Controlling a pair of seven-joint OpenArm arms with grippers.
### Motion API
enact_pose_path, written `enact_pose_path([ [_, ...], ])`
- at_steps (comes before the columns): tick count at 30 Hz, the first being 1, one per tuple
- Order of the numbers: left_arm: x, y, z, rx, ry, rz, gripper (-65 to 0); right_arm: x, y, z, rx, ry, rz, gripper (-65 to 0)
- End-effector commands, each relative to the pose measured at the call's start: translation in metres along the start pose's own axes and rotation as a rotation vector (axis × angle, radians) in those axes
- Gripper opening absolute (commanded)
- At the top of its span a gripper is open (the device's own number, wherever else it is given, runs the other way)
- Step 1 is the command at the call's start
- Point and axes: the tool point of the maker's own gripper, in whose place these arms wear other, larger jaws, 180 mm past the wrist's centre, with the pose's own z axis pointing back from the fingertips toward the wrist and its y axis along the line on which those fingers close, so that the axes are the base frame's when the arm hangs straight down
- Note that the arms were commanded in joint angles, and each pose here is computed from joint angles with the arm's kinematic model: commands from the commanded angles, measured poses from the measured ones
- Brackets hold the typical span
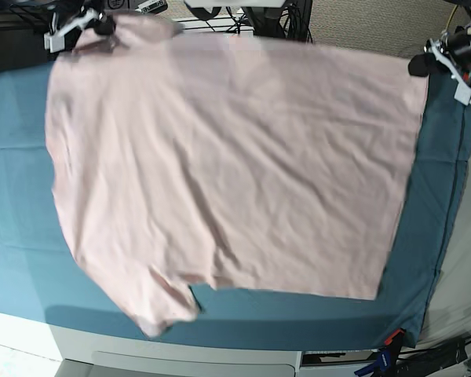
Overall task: Fold the T-shirt properly
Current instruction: 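Lift the shoulder edge with both grippers and pull it toward the robot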
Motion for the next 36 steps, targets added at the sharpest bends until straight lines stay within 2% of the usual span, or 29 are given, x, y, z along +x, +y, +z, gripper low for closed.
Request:
enact_pose_path([
  [1,0.006,-0.002,0.009,-0.005,-0.015,-0.014,-65.0,0.011,-0.001,0.008,0.003,-0.022,0.026,-65.0],
  [5,-0.008,-0.005,0.012,-0.016,0.008,0.012,-65.0,0.009,-0.005,0.016,0.001,-0.024,0.008,-65.0],
  [9,-0.016,-0.008,0.011,-0.03,0.021,0.023,-65.0,0.009,0.002,0.018,0.042,-0.027,0.009,-65.0],
  [13,-0.026,-0.02,0.009,-0.085,0.036,0.06,-65.0,0.008,0.008,0.019,0.074,-0.021,0.006,-65.0],
  [21,-0.065,-0.037,0.018,-0.152,0.074,0.145,-65.0,0.011,0.008,0.02,0.077,-0.02,0.015,-65.0],
  [28,-0.069,-0.04,0.016,-0.158,0.069,0.164,-65.0,0.025,-0.001,0.028,0.053,-0.006,0.073,-65.0],
  [36,-0.07,-0.04,0.016,-0.158,0.069,0.164,-65.0,0.064,-0.025,0.059,-0.037,-0.085,0.119,-65.0],
])
